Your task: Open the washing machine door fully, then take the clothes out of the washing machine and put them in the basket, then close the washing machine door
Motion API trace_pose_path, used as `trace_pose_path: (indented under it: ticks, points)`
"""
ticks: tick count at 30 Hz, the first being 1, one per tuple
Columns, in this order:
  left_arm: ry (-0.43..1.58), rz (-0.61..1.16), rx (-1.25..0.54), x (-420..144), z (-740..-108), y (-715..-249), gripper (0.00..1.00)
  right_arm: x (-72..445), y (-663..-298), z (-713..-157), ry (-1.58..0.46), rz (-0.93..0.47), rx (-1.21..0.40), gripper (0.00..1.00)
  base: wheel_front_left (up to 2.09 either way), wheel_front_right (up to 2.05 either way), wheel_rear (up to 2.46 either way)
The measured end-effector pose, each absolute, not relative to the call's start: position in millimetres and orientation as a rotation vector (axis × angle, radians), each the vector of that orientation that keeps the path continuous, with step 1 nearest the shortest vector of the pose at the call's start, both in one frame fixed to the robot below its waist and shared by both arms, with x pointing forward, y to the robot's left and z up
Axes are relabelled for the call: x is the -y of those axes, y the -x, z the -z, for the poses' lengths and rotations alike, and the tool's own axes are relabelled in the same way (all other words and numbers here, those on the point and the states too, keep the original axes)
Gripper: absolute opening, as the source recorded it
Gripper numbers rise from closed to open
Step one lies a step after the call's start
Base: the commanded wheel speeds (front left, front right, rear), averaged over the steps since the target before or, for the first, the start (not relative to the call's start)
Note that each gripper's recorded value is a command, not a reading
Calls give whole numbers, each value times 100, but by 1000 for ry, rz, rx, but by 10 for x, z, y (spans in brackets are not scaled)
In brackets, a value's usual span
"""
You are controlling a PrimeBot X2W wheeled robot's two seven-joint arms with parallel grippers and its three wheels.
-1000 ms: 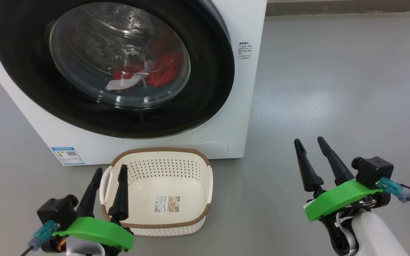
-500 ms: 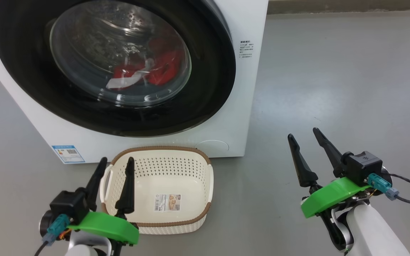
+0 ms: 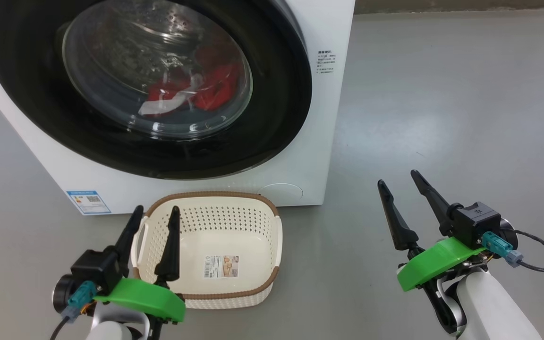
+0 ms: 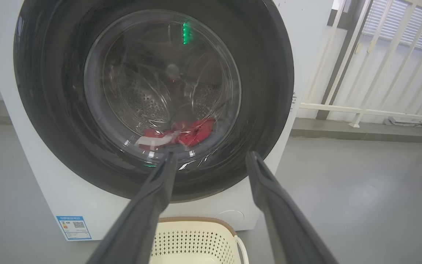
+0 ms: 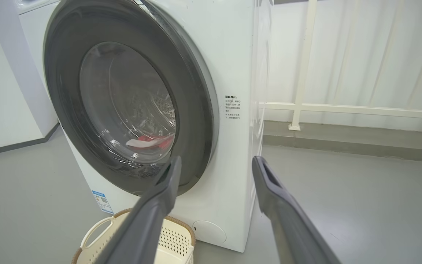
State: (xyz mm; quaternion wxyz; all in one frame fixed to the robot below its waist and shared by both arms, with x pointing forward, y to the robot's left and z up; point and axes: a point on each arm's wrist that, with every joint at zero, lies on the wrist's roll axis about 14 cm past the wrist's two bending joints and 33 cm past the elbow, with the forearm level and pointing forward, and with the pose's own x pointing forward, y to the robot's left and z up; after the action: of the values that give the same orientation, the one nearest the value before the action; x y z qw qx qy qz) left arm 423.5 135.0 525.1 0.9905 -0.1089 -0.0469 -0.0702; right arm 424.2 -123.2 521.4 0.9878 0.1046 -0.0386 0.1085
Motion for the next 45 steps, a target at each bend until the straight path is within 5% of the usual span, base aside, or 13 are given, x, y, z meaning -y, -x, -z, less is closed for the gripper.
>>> trace_pose_path:
  ticks: [11, 13, 17, 35, 45]
  points:
    - [229, 144, 70, -1330, -5172, -4236, 100, 1256, -4266, -5174, -214, -209, 68, 100, 0, 0, 0]
    - [230, 146, 64, -1321, -5151, -4240, 100, 1274, -4283, -5160, -216, -202, 65, 79, 0, 0, 0]
    - [228, 155, 66, -1297, -5155, -4290, 100, 1260, -4394, -5213, -227, -205, 80, 0, 0, 0, 0]
    - [246, 173, 108, -1262, -5211, -4582, 100, 1233, -5051, -5187, -765, -134, 59, 0, 0, 0, 0]
    - [245, 163, 98, -1310, -5059, -4848, 100, 1082, -5590, -5257, -1035, -253, -39, 0, 0, 0, 0]
